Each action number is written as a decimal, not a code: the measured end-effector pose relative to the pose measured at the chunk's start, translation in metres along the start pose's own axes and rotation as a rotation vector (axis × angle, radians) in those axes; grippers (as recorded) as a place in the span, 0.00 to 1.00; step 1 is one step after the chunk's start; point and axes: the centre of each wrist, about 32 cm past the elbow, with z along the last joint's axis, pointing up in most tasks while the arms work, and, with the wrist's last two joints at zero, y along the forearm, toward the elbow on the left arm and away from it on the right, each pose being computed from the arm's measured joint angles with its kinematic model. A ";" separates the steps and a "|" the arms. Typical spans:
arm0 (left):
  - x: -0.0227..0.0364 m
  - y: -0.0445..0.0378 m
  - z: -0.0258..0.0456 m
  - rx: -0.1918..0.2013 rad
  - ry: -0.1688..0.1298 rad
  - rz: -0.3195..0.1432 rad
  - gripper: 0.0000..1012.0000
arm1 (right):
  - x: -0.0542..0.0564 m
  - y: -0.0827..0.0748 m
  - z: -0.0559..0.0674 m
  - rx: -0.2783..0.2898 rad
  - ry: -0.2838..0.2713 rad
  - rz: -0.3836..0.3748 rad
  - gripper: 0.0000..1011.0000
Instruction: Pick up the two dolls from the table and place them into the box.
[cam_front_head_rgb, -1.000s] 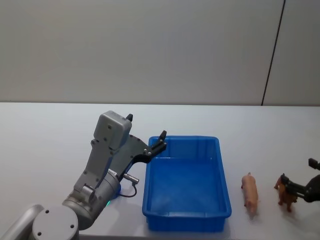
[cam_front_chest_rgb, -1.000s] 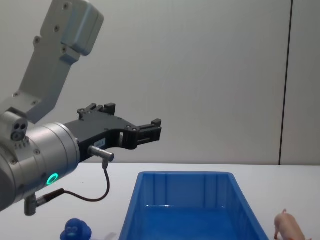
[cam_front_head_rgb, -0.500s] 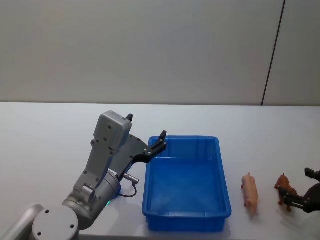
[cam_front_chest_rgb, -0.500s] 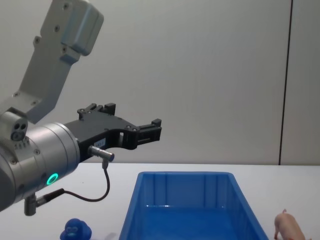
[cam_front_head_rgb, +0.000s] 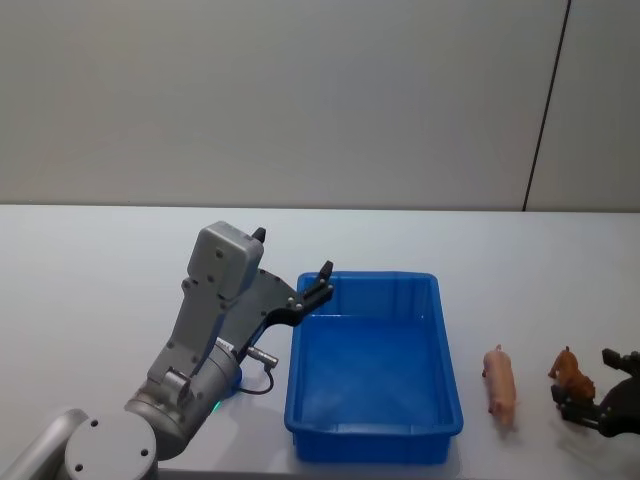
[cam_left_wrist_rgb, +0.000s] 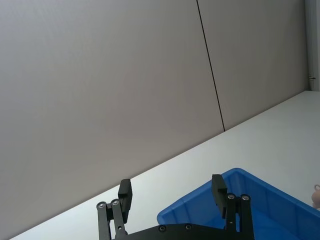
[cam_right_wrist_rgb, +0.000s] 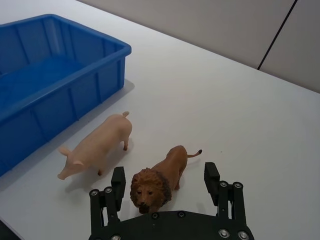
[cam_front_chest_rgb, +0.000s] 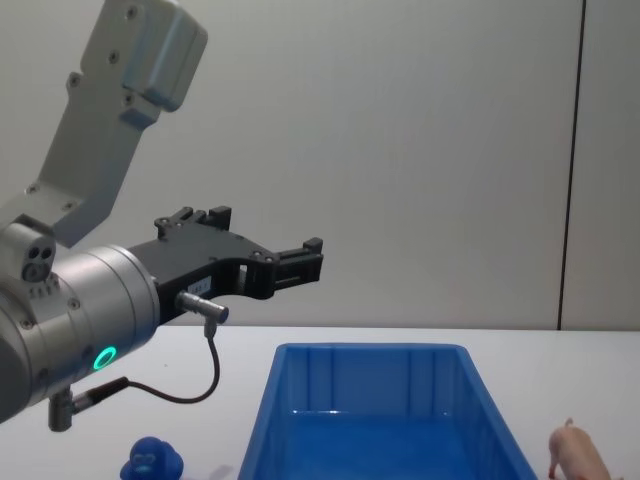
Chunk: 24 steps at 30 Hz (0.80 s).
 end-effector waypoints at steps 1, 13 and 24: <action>0.0000 0.0000 0.0000 0.000 0.000 0.000 0.99 | 0.000 0.000 0.000 -0.002 -0.001 0.001 0.97; 0.0000 0.0000 0.0000 0.000 0.000 0.000 0.99 | -0.006 0.004 -0.003 -0.032 -0.005 0.009 0.67; 0.0000 0.0000 0.0000 0.000 0.000 0.000 0.99 | -0.009 0.004 -0.003 -0.018 -0.004 -0.013 0.43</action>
